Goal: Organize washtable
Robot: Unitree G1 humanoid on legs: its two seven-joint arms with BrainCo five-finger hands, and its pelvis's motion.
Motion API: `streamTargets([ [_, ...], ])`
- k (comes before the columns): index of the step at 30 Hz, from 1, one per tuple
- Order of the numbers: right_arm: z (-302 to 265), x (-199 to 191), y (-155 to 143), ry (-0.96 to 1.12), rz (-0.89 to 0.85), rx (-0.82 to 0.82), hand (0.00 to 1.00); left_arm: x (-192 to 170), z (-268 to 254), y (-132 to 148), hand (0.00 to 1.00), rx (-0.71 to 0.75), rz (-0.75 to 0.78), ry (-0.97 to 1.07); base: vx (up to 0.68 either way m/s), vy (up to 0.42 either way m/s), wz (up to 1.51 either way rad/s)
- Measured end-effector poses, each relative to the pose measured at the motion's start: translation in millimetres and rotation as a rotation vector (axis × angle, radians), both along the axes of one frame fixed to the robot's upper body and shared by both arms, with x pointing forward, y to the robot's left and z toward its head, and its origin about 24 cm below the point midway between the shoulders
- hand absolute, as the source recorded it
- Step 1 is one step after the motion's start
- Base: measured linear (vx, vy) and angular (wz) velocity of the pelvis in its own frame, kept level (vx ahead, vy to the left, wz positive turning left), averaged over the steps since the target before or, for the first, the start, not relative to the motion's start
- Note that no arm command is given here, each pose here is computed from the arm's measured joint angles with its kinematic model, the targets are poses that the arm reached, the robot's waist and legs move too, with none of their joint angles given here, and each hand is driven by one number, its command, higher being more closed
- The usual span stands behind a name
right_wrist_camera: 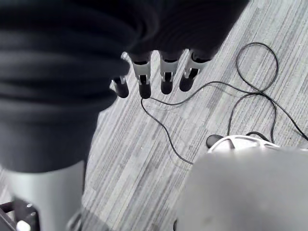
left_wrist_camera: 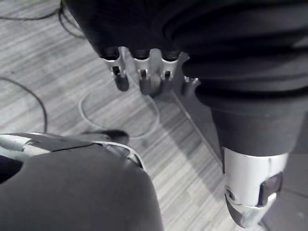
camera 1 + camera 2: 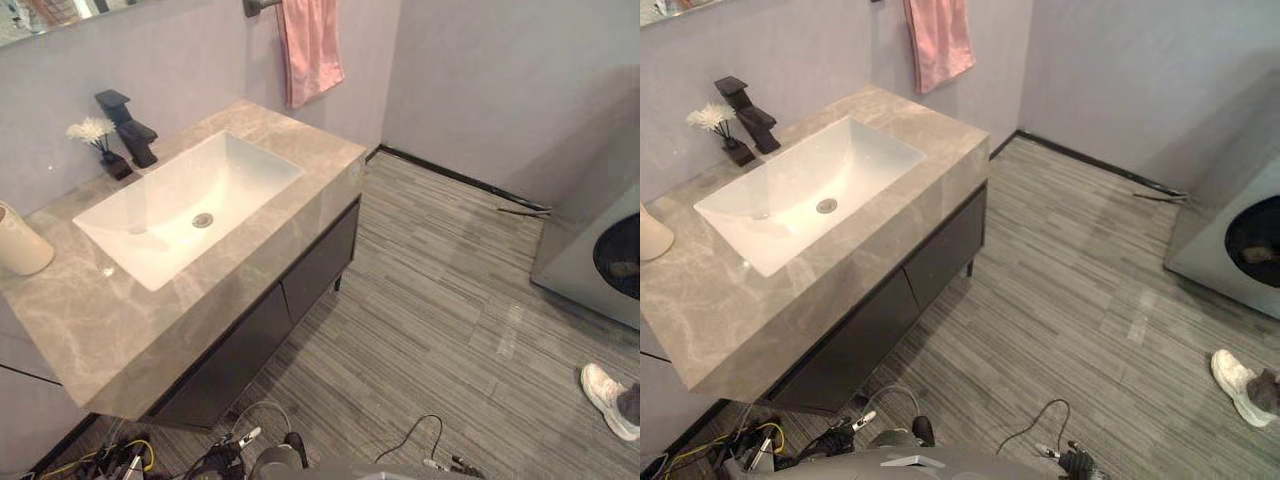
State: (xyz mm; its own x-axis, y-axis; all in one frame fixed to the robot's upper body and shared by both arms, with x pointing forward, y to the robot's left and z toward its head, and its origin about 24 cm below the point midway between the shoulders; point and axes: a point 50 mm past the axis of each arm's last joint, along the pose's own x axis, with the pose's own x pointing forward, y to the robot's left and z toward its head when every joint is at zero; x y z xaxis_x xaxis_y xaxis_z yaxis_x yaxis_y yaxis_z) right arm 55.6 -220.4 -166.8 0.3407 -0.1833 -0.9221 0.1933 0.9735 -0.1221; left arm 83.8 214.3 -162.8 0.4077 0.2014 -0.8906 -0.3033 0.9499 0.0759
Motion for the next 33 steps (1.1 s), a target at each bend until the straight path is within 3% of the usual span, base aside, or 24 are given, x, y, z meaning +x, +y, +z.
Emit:
streamTargets([
  [9, 2.3, -4.7, -13.3, -0.018, -0.123, -0.023, 0.00, -8.7, -3.3, -6.3, 0.00, -0.024, 0.026, 0.024, -0.14, -0.101, -0.95],
  [14, 4.3, -1.1, -19.7, -0.036, -0.155, -0.037, 0.00, -41.6, -9.3, -13.4, 0.00, -0.060, 0.135, 0.094, -0.04, 0.071, -2.09],
  [18, 1.5, -10.1, -13.5, -0.014, -0.169, -0.013, 0.00, -46.9, -8.7, -8.5, 0.00, -0.047, 0.168, 0.098, 0.22, 0.139, -2.33],
  [23, 1.7, -7.4, -12.6, -0.016, -0.135, -0.006, 0.00, -21.6, -4.8, -3.7, 0.00, -0.017, 0.074, 0.043, 0.25, 0.074, -1.00],
  [27, 5.2, 15.5, -2.0, -0.106, -0.101, 0.013, 0.00, -24.3, -3.8, -1.1, 0.00, 0.002, 0.027, 0.047, -0.41, -0.245, -2.27],
  [33, -1.1, -17.0, -2.8, -0.020, -0.233, 0.025, 0.00, -2.7, -0.6, 1.8, 0.00, 0.006, 0.021, 0.003, -0.40, -0.378, -1.47],
])
